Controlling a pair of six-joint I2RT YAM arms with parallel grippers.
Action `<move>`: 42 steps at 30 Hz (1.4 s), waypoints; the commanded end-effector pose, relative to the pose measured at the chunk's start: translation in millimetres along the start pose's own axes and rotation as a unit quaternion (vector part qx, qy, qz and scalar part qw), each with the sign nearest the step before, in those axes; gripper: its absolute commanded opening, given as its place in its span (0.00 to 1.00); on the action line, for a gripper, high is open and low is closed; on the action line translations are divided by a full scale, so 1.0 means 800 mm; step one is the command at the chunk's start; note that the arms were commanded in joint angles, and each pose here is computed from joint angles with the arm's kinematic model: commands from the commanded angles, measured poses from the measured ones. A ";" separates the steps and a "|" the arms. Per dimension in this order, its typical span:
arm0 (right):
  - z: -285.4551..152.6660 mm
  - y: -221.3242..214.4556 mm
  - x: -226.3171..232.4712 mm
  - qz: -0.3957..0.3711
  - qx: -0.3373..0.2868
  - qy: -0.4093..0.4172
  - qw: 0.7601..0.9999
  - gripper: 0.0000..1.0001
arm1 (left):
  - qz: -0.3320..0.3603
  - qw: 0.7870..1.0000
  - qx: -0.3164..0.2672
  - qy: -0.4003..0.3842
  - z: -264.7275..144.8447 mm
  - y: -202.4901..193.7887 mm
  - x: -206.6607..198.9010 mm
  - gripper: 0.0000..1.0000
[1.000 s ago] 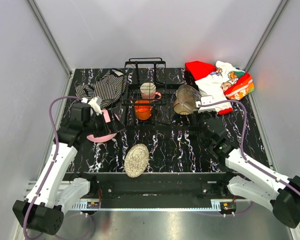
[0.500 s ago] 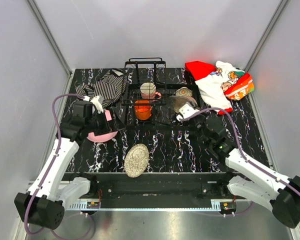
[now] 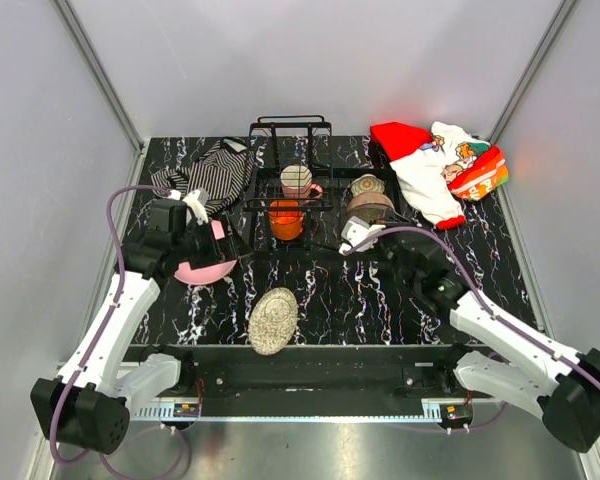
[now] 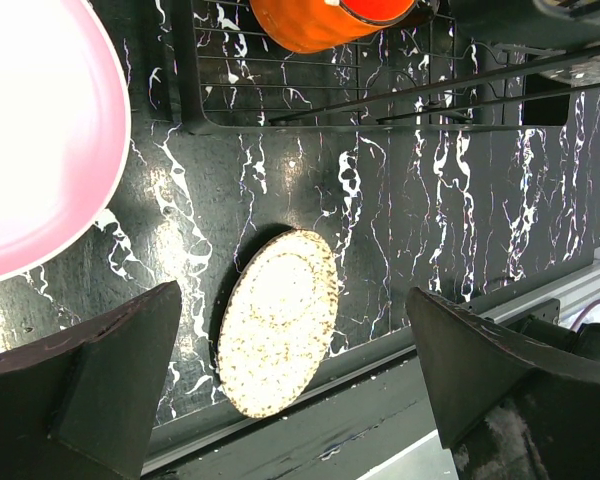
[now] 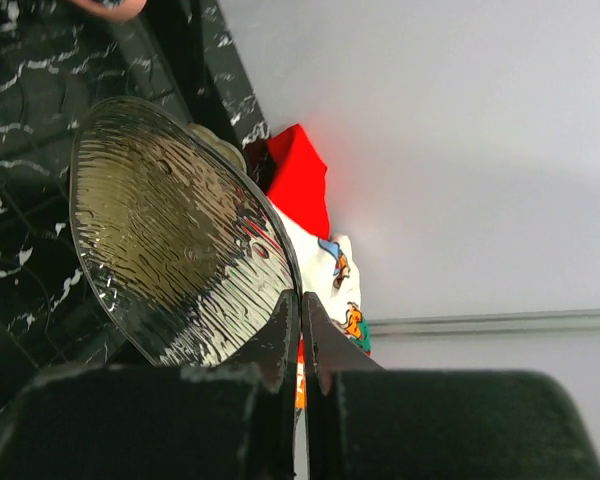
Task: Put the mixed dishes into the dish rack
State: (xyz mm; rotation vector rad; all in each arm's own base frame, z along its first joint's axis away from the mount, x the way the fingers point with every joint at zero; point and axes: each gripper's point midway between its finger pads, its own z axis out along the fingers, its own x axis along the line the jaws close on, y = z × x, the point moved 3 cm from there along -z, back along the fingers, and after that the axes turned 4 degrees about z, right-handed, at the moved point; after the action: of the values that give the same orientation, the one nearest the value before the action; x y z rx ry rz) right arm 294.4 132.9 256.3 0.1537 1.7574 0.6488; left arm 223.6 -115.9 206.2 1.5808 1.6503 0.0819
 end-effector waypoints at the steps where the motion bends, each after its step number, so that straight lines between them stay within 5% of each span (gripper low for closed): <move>1: 0.010 -0.002 -0.011 -0.034 0.016 -0.016 0.999 0.00 | 0.020 0.999 -0.030 -0.017 -0.003 0.018 -0.008 0.99; 42: 0.046 -0.035 0.078 -0.073 0.034 0.126 0.989 0.00 | 0.015 0.999 -0.025 -0.022 0.005 0.010 0.012 0.99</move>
State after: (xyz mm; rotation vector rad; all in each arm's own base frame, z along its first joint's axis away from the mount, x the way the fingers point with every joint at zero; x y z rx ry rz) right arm 322.1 146.4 179.2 -0.0064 1.9782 0.4693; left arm 230.4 -105.5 198.4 1.5610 1.6469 0.1003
